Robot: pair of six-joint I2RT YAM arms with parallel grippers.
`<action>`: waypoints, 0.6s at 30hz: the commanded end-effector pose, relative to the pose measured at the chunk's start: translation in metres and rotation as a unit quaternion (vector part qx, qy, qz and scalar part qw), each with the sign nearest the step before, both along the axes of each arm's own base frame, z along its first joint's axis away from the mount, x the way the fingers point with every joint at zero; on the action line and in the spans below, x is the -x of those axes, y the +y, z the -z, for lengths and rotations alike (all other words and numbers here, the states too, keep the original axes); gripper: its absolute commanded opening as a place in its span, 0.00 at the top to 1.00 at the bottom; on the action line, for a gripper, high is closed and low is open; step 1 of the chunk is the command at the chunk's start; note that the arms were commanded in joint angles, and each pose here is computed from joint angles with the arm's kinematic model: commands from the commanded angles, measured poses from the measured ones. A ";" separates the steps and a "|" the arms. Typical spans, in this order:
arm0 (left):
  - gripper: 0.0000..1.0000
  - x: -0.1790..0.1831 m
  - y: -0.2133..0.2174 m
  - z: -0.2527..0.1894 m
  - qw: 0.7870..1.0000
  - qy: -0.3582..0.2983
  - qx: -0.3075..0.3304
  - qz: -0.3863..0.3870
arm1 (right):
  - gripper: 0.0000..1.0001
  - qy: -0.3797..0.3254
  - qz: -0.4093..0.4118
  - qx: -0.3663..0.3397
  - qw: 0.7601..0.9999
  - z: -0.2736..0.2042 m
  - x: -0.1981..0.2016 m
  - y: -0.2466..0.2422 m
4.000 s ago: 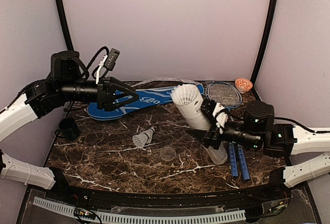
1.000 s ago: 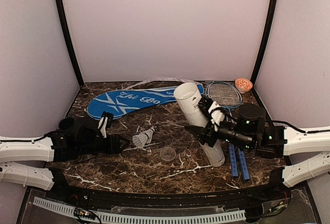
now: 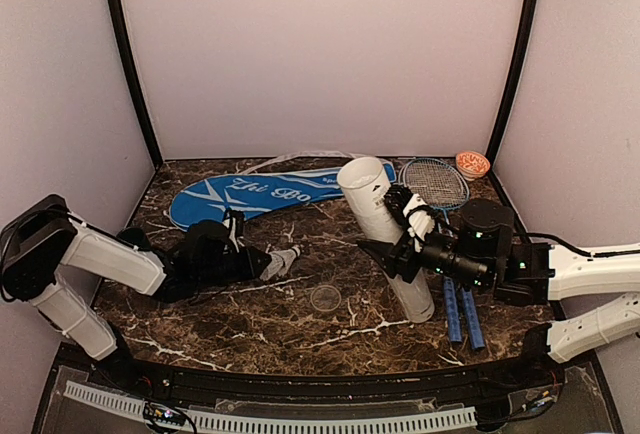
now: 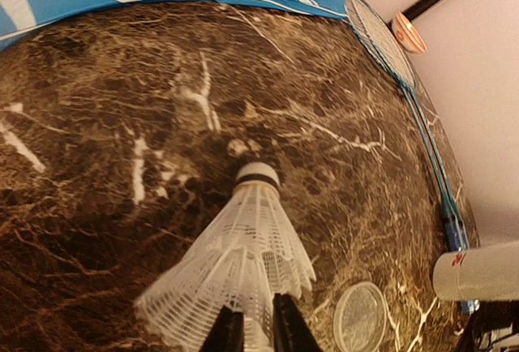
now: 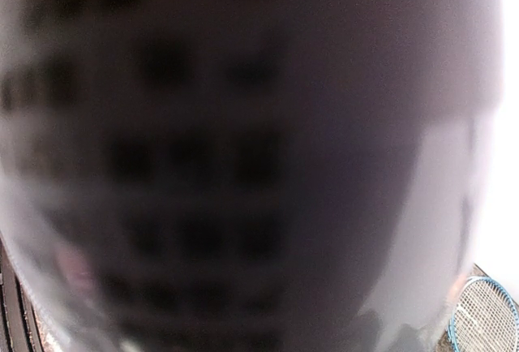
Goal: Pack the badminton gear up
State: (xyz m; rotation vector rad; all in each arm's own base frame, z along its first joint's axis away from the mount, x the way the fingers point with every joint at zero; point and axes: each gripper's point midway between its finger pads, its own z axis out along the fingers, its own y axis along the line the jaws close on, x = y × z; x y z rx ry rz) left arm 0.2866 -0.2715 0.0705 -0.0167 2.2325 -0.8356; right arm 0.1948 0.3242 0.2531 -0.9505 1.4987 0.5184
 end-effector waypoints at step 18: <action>1.00 -0.045 0.044 -0.063 0.992 -0.066 -0.091 0.051 | 0.44 0.005 0.010 0.010 1.000 0.005 -0.002 -0.008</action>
